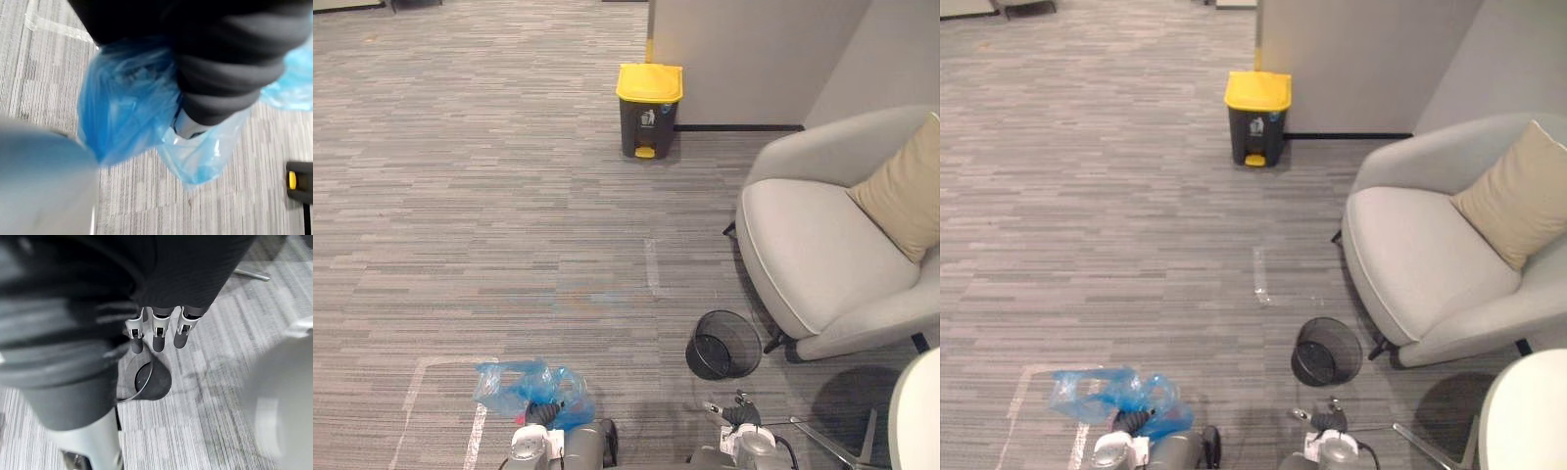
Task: Gather rubbish on tea table into small bin, then transfer packed bag to large trash can.
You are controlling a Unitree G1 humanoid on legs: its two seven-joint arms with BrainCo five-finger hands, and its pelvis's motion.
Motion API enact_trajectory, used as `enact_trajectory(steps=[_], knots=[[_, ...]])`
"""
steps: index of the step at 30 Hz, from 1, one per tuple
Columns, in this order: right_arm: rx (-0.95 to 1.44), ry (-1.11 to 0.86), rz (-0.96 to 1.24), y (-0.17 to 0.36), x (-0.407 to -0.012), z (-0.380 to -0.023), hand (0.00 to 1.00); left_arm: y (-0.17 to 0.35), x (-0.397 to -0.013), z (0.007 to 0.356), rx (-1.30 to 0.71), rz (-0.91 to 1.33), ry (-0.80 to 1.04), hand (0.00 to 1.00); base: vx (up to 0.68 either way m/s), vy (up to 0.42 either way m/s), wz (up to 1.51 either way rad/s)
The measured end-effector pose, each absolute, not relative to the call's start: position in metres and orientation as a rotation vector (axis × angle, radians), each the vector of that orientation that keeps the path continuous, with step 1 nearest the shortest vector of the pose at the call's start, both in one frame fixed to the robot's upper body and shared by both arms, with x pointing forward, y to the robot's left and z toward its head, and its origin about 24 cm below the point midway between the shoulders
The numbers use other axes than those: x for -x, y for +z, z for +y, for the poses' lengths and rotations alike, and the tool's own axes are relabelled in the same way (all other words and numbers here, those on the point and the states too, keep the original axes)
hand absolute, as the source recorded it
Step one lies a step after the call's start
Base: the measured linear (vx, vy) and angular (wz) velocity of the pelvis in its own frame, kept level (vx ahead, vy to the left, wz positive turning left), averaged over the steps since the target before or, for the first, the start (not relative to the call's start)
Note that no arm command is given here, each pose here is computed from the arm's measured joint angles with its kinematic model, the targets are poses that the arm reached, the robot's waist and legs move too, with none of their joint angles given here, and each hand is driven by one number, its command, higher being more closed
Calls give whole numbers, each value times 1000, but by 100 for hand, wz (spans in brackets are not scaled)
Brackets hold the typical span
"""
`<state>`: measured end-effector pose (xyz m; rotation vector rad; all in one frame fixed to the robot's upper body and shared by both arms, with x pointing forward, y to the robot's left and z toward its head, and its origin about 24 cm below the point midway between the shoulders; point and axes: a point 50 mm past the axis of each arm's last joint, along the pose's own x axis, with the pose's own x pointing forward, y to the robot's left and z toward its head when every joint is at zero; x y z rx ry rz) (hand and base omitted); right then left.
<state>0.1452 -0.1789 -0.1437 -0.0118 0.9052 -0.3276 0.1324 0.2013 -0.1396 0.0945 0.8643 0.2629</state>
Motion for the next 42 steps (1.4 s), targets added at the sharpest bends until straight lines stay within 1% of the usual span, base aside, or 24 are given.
enact_trajectory(steps=[5,7,10,12,14,15,17,20,21,24,30,38,42], knots=[[7,-330,915,-145,-143,-178,0,-139,-136,203,-95,857,266,100,309,-36,29],[-17,-391,934,-148,-132,-189,0,-140,-135,201,-84,865,271,100,769,-165,102],[2,-392,900,-143,-138,-197,0,-140,-138,181,7,853,287,100,551,-159,46],[23,-360,881,-140,-141,-193,0,-140,-134,175,50,848,310,100,289,-80,-18],[7,-338,851,-137,-154,-184,0,-136,-139,180,41,819,316,100,558,4,-65],[-12,-318,836,-135,-160,-174,0,-131,-148,184,30,783,316,100,494,-23,-64],[-29,-313,816,-132,-167,-169,0,-127,-155,183,32,755,313,100,447,74,-59],[-24,-329,819,-132,-166,-172,0,-126,-159,177,47,742,302,100,447,203,-56],[-6,-346,827,-133,-163,-179,0,-127,-156,174,48,752,294,100,555,329,-71],[-28,-346,848,-136,-156,-171,0,-125,-164,174,39,739,283,100,546,314,-32],[-28,-331,854,-137,-150,-167,0,-127,-163,164,16,755,226,100,473,224,-7],[-27,-342,823,-133,-154,-169,0,-127,-167,168,-1,756,221,100,423,-43,17],[-16,-362,823,-133,-158,-179,0,-131,-164,169,-22,784,212,100,579,-205,27]])
